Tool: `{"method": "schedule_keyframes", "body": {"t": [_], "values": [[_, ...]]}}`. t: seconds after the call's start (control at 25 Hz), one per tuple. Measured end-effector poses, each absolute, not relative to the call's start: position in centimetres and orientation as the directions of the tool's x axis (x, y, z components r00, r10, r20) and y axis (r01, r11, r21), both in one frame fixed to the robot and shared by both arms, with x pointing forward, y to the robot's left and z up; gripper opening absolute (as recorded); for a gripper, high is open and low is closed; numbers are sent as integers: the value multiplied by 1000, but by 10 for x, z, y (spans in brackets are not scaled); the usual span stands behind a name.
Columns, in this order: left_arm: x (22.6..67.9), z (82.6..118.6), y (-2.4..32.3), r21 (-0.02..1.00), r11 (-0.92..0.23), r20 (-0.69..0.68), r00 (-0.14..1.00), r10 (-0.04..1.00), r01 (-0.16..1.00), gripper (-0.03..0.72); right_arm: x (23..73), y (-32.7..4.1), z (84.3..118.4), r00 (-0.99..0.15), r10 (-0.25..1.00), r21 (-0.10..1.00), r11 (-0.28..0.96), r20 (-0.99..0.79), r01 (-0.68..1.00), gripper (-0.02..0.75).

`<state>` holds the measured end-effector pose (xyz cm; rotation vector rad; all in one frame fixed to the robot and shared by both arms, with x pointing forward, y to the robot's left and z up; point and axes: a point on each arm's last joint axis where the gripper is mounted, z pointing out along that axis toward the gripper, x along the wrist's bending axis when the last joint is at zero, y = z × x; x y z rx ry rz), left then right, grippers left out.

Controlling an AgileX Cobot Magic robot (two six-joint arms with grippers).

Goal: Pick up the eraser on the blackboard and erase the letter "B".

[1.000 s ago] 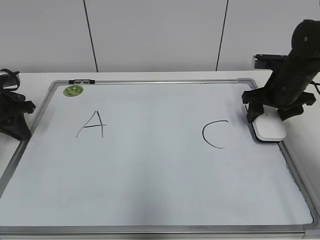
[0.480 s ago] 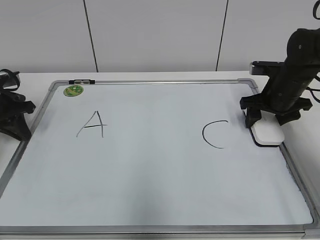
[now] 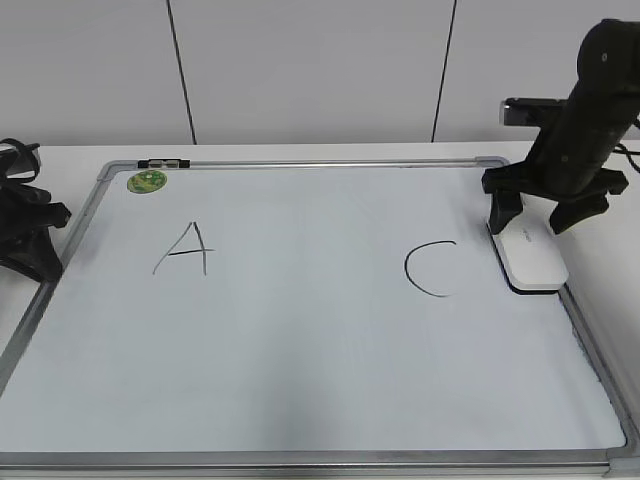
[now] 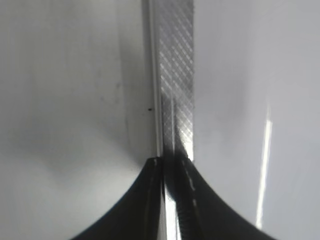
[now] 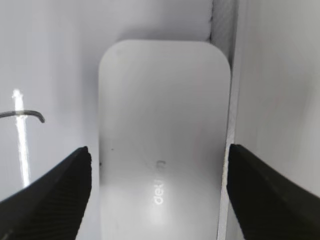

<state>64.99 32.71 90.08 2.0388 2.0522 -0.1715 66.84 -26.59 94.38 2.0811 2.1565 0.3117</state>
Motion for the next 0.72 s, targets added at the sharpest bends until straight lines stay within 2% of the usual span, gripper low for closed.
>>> {"method": "schedule_keyframes", "body": {"t": [0.12, 0.24, 0.44, 0.52, 0.72], "values": [[650, 901, 327, 87, 18, -253, 5, 967, 996, 77, 674, -265, 961, -55, 997, 235, 43, 48, 971, 631], [651, 903, 327, 84, 12, -252, 10, 968, 996, 126, 676, -265, 984, -93, 995, 259, 80, 40, 963, 629], [664, 925, 329, 117, -9, -247, 38, 968, 993, 358, 668, -266, 1028, -128, 992, 322, 114, 22, 940, 616], [669, 941, 329, 139, -14, -244, 48, 969, 990, 423, 662, -267, 1039, -136, 991, 325, 122, 20, 938, 610], [666, 989, 328, 165, -23, -250, 64, 966, 986, 464, 646, -267, 1062, -147, 989, 308, 134, 19, 942, 599]]}}
